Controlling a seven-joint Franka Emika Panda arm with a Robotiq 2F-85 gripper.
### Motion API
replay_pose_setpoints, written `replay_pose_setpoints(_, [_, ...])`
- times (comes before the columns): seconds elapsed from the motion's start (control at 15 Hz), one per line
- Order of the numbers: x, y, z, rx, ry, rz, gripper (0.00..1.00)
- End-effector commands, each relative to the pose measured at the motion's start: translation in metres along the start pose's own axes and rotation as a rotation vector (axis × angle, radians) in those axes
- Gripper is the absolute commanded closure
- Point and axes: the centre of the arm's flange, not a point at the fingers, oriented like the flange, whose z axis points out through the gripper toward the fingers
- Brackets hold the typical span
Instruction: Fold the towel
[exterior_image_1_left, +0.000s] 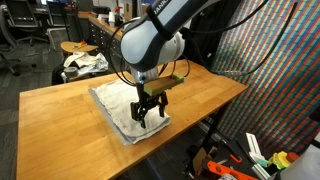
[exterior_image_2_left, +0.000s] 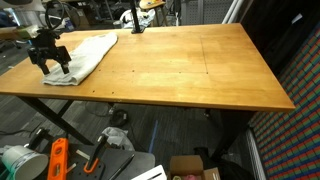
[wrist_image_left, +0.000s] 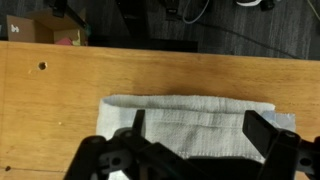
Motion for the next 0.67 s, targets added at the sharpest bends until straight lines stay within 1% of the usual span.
replay_pose_setpoints(0.0, [0.012,0.013,-0.003,0.055,-0.040,0.003,0.00])
replay_pose_setpoints(0.2, [0.020,0.023,0.006,0.142,-0.052,0.012,0.00])
replay_pose_setpoints(0.6, [0.028,0.044,0.021,0.232,-0.088,0.046,0.00])
